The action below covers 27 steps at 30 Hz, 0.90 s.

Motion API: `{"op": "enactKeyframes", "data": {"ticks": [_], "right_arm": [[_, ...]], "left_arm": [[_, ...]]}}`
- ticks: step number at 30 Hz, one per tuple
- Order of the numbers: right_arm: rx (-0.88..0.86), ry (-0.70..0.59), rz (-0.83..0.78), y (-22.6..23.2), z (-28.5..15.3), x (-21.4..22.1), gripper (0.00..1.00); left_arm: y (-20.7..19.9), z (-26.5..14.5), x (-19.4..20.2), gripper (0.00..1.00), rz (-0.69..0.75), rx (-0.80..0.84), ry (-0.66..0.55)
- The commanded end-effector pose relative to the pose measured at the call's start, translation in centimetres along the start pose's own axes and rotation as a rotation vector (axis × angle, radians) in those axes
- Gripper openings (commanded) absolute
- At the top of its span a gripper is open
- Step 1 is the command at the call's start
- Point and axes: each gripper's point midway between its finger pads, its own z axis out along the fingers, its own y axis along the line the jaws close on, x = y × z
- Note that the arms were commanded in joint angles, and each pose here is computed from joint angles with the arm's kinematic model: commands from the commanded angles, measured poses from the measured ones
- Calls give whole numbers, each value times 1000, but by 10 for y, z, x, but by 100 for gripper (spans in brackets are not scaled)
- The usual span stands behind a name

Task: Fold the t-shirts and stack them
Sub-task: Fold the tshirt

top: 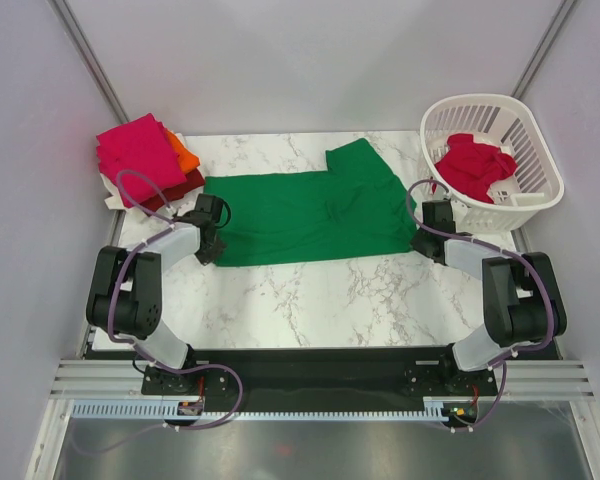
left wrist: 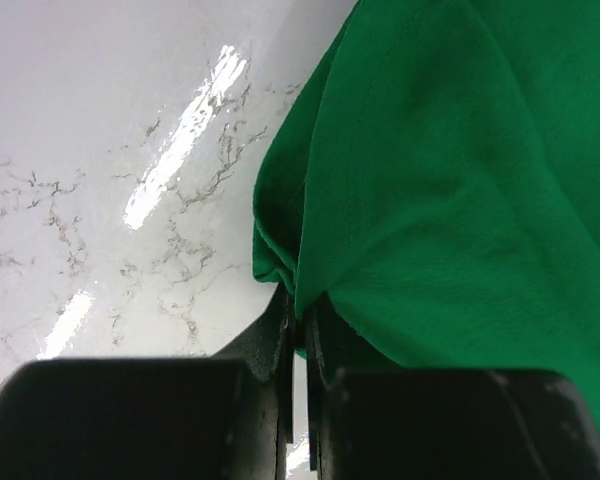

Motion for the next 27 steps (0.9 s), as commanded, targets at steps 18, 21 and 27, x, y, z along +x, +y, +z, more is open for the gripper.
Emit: {"op": "enactKeyframes", "data": {"ticks": [18, 21, 27], "right_arm": [[-95, 119, 19, -29, -99, 46, 0], [-84, 116, 18, -38, -115, 48, 0], [-181, 114, 69, -26, -151, 45, 0]], "left_arm": [[58, -83, 44, 2, -158, 154, 60], [60, -99, 51, 2, -169, 214, 55], [50, -122, 71, 16, -190, 318, 126]]}}
